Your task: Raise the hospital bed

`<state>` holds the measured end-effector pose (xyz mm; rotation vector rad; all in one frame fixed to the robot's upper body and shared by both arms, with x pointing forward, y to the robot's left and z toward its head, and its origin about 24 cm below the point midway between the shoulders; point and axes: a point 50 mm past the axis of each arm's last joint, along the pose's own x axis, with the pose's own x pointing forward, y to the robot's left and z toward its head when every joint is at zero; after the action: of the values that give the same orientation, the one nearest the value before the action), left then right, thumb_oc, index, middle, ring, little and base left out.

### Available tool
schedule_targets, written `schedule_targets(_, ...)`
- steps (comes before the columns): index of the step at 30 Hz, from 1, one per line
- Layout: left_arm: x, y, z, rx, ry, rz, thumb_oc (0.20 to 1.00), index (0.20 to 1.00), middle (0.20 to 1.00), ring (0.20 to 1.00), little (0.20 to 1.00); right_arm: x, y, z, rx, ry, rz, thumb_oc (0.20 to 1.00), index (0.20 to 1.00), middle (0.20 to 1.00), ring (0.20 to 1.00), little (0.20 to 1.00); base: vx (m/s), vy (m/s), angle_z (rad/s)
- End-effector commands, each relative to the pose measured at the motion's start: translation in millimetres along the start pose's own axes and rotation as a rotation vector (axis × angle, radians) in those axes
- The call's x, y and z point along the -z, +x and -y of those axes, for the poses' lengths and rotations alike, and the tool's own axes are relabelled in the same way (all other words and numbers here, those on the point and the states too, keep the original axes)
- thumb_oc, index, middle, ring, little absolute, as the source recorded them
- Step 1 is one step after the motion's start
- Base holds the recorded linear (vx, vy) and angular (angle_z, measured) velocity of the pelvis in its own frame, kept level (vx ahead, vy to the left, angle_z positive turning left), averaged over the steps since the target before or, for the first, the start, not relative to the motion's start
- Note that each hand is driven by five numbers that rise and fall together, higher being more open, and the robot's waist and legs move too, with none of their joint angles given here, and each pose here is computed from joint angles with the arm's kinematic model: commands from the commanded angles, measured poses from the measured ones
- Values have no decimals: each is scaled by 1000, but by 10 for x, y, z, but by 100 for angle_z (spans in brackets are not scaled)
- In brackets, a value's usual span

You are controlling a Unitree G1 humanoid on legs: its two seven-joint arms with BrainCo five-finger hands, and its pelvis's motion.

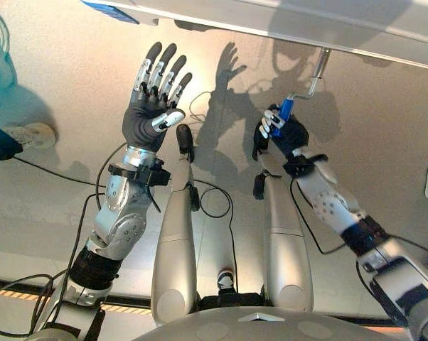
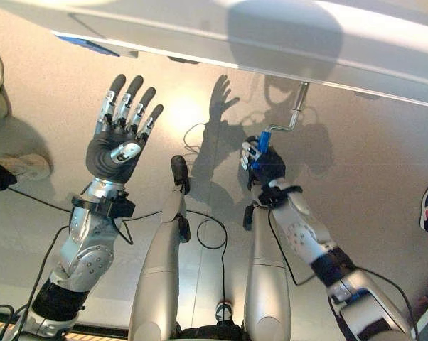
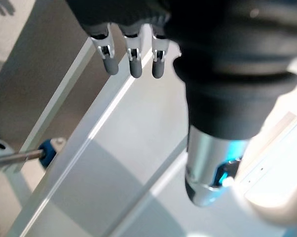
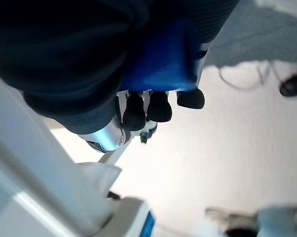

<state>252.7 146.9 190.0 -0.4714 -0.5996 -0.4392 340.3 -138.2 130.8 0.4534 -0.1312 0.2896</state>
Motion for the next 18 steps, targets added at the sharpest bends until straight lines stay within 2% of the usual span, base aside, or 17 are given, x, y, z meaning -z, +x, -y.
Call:
schedule_targets(1, -167, -7, 238, 133, 58, 81, 1000, 1000, 1000, 1000, 1000, -360, 167, -1125, -443, -39, 223, 200, 200, 200, 200, 200, 20, 23, 6)
schedule_targets(7, -150, 68, 256, 167, 110, 82, 1000, 1000, 1000, 1000, 1000, -190, 260, -1069, -375, 1, 170, 200, 200, 200, 200, 200, 15, 12, 6)
schedule_targets(10, -189, 55, 293, 182, 118, 97, 1000, 1000, 1000, 1000, 1000, 7, 403, -780, -184, -52, 89, 200, 200, 200, 200, 200, 5, 33, -1)
schedule_targets(11, -190, 54, 293, 182, 119, 97, 1000, 1000, 1000, 1000, 1000, 7, 404, -781, -184, -52, 89, 200, 200, 200, 200, 200, 11, 79, -1)
schedule_targets(12, -170, 19, 308, 192, 106, 80, 1000, 1000, 1000, 1000, 1000, 79, 462, -622, -77, -83, 59, 200, 200, 200, 200, 200, 7, 40, -4)
schedule_targets(17, -123, 60, 371, 230, 75, 64, 1000, 1000, 1000, 1000, 1000, 129, 582, -355, 76, -165, -4, 200, 200, 200, 200, 200, 3, 40, -1)
schedule_targets(18, -99, 68, 412, 242, 41, 61, 1000, 1000, 1000, 1000, 1000, 154, 589, -103, 190, -202, -50, 200, 200, 200, 200, 200, 0, 40, -1)
